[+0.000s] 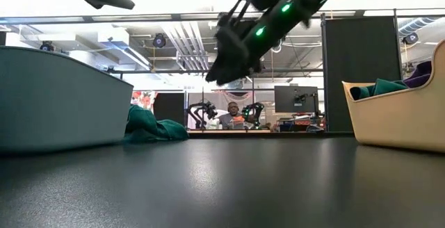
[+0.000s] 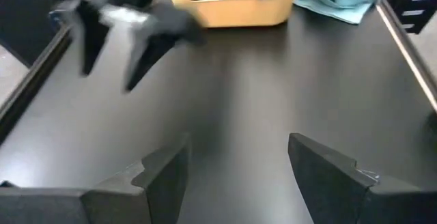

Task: Sort microfiber towel by color & place in baskets
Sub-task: Put the green towel into the yellow bin

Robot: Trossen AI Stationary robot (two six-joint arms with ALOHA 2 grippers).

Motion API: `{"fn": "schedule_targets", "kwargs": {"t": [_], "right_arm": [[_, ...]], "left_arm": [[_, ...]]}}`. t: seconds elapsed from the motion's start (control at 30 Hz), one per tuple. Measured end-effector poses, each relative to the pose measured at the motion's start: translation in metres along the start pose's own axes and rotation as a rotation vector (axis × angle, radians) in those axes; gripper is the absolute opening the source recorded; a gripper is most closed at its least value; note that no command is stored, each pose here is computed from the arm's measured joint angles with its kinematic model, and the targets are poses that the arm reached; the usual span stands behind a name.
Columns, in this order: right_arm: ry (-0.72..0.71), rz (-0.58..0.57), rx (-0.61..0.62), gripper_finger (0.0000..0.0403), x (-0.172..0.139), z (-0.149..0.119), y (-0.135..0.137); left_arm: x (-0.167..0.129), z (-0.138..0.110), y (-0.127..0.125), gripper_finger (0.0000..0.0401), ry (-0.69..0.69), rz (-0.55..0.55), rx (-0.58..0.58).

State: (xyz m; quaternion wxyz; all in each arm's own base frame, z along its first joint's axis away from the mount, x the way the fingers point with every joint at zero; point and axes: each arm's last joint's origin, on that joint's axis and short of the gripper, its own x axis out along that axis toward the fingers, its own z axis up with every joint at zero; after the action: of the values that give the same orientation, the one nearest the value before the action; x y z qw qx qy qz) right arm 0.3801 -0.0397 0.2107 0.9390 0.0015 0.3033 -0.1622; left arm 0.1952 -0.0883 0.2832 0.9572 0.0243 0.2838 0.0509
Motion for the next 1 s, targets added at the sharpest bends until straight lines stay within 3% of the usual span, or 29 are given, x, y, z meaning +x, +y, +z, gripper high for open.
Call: {"fn": "schedule_targets", "kwargs": {"t": [0.23,0.47,0.67,1.0], "right_arm": [[0.088,0.081,-0.034,0.0306,0.060,0.017,-0.037],[0.107,0.028,-0.026,0.0296,0.108,0.023,-0.070],[0.075,0.019,0.037,0.0289,0.141,0.032,-0.073],[-0.024,0.015,0.262,0.0272,0.191,0.050,-0.067]], "left_arm": [[-0.007,-0.006,-0.011,0.0231,0.015,-0.023,-0.022],[-0.007,-0.009,-0.013,0.0231,0.028,-0.027,-0.029],[-0.008,-0.010,-0.012,0.0231,0.041,-0.021,-0.023],[-0.016,-0.009,-0.005,0.0231,0.021,-0.010,-0.026]]}}
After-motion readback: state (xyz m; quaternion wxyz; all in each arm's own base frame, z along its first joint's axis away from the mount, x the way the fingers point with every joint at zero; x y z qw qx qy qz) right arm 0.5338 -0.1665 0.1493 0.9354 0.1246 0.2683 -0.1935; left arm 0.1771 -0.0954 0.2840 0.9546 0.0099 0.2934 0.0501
